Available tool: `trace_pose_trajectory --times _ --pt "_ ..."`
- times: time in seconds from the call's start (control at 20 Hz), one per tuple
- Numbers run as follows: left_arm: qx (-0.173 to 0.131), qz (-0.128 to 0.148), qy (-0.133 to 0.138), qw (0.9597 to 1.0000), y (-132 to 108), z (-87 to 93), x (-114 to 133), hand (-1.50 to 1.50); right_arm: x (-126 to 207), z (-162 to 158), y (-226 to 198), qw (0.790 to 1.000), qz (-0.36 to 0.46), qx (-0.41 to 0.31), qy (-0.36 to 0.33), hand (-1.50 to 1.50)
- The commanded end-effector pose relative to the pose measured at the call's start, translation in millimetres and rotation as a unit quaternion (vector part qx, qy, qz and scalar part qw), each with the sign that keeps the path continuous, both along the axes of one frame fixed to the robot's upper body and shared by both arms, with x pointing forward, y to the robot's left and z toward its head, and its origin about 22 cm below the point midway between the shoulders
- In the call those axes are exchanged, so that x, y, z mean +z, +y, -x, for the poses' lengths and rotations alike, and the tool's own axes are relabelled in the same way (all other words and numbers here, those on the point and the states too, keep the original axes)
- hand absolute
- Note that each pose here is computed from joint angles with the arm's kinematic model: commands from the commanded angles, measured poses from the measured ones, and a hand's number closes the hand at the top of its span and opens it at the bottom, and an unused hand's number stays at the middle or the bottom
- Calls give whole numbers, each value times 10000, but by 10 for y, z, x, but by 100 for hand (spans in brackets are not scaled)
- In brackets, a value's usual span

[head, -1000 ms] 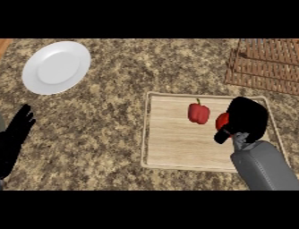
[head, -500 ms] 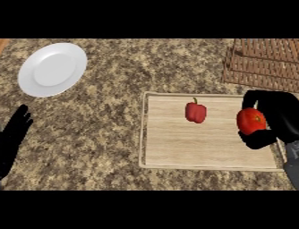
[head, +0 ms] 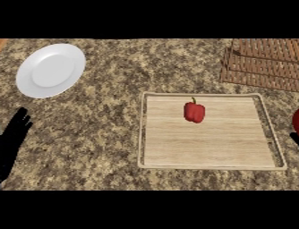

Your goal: Pick the tomato from the tray and place it in the tiered shelf

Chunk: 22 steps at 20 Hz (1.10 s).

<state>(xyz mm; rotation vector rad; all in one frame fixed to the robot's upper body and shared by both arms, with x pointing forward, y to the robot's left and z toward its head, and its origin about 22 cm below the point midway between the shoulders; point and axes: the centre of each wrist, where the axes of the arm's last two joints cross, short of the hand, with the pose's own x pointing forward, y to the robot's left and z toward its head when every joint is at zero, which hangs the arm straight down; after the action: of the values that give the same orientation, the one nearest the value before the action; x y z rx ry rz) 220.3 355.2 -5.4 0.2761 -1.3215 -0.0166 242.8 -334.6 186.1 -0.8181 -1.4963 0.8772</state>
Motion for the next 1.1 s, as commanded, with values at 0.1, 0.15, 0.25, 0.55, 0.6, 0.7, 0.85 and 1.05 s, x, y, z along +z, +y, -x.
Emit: trace_pose_trajectory --times 0.1,0.15,0.25,0.55,0.6,0.7,0.85,1.05 --pt "-9 -34 9 10000 39 -8 -1 0 560 380 -467 9954 -854 -37 -443 150" --pt "-78 -48 -14 10000 -65 -127 109 0 746 304 -529 9937 -926 -57 -625 150" --pt "-45 80 -15 10000 -77 -190 -13 0 826 416 -534 9933 -842 -248 -752 150" --pt "-175 -38 -74 9998 45 -157 76 0 1372 571 -652 9861 -1075 -466 -1179 150" --pt "-166 44 0 9999 -63 -154 0 0 1396 622 -485 9871 -924 -514 -1201 150" --pt "-155 -36 -44 9999 28 -183 165 0 1547 558 -442 9833 -927 -794 -1349 150" --pt "-156 -17 -29 9999 -83 -179 171 0 1988 592 -734 9813 -272 -1206 -1477 150" --pt "-191 -23 31 9998 -160 -115 41 0 1925 493 -531 9848 5 -1153 -1297 150"
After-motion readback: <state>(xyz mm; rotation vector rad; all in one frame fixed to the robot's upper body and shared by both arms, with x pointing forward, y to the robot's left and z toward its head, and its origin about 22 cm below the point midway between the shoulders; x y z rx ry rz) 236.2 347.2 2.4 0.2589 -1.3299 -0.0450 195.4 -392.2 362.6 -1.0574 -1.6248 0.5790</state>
